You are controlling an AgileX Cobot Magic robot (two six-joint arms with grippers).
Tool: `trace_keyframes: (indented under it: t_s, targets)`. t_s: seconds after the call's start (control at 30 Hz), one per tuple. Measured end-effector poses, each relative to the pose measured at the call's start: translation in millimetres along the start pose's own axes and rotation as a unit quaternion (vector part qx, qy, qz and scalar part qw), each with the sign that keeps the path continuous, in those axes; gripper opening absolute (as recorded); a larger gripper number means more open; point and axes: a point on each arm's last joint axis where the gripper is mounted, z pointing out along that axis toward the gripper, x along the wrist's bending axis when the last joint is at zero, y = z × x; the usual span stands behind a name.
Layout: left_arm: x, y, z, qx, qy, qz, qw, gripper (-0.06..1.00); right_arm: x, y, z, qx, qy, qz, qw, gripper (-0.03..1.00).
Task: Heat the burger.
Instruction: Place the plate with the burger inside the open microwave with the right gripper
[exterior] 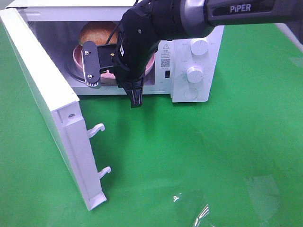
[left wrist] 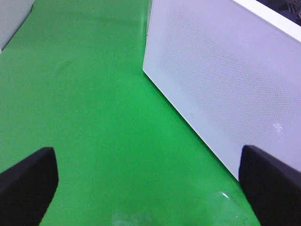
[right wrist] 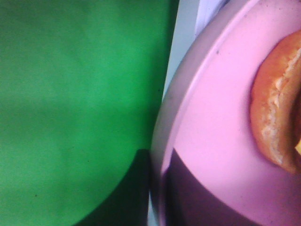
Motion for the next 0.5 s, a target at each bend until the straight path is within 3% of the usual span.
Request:
trace_keyframes:
  t_s: [0.5]
  targets:
    - [0, 0, 0, 0.0, 0.0, 0.0, 1.0, 0.96, -19, 6, 22, 0.006, -0.019, 0.044, 0.999, 0.05]
